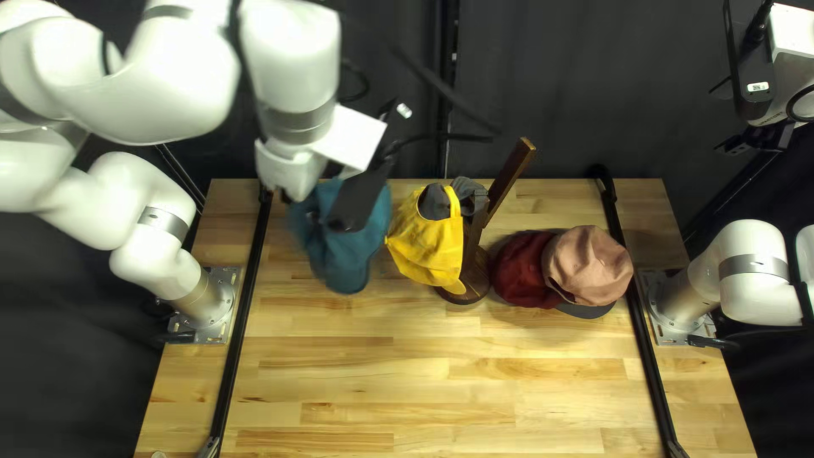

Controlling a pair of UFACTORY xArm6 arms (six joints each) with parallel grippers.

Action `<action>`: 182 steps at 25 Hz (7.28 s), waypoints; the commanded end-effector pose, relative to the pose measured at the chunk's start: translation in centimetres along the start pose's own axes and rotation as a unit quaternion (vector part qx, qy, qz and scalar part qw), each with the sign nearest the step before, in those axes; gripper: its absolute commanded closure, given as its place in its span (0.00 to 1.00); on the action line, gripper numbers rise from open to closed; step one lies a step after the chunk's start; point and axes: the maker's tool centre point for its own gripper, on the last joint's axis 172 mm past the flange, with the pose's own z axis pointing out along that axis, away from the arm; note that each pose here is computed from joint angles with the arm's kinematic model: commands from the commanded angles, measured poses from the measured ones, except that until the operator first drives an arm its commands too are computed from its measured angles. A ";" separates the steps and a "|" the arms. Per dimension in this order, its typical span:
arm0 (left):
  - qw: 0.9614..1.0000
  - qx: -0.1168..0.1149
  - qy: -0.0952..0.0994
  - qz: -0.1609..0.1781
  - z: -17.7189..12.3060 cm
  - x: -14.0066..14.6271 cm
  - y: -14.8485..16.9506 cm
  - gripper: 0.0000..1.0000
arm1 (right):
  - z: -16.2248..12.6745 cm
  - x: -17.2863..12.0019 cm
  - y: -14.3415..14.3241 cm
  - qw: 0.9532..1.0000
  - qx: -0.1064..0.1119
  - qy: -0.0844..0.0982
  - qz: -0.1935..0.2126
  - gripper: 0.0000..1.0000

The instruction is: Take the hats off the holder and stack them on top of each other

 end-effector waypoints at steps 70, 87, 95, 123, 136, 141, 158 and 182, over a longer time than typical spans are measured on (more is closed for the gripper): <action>0.960 0.074 0.255 -0.086 11.2 13.8 -4.6 0.00 | 0.0 0.0 0.0 1.000 0.000 0.000 0.000 0.00; 0.961 0.066 0.247 -0.100 12.6 15.8 -4.7 0.00 | 0.0 0.0 0.0 1.000 0.000 0.000 0.000 0.00; 0.962 0.067 0.244 -0.102 12.9 15.9 -5.1 0.92 | 0.0 0.0 0.0 1.000 0.000 0.000 0.000 0.00; 0.971 0.063 0.206 -0.105 8.0 10.8 -6.3 1.00 | 0.0 0.0 0.0 1.000 0.000 0.000 0.000 0.00; 0.973 0.099 0.189 -0.086 -0.2 9.1 -8.9 1.00 | 0.0 0.0 0.0 1.000 0.000 0.000 0.000 0.00; 0.974 0.101 0.186 -0.076 -2.1 9.7 -9.6 1.00 | 0.0 0.0 0.0 1.000 0.000 0.000 0.000 0.00; 0.971 0.089 0.197 -0.101 4.6 3.8 -6.0 1.00 | 0.0 0.0 0.0 1.000 0.000 0.000 0.000 0.00; 0.979 0.057 0.149 -0.126 9.1 1.2 -4.1 1.00 | 0.0 0.0 0.0 1.000 0.000 0.000 0.000 0.00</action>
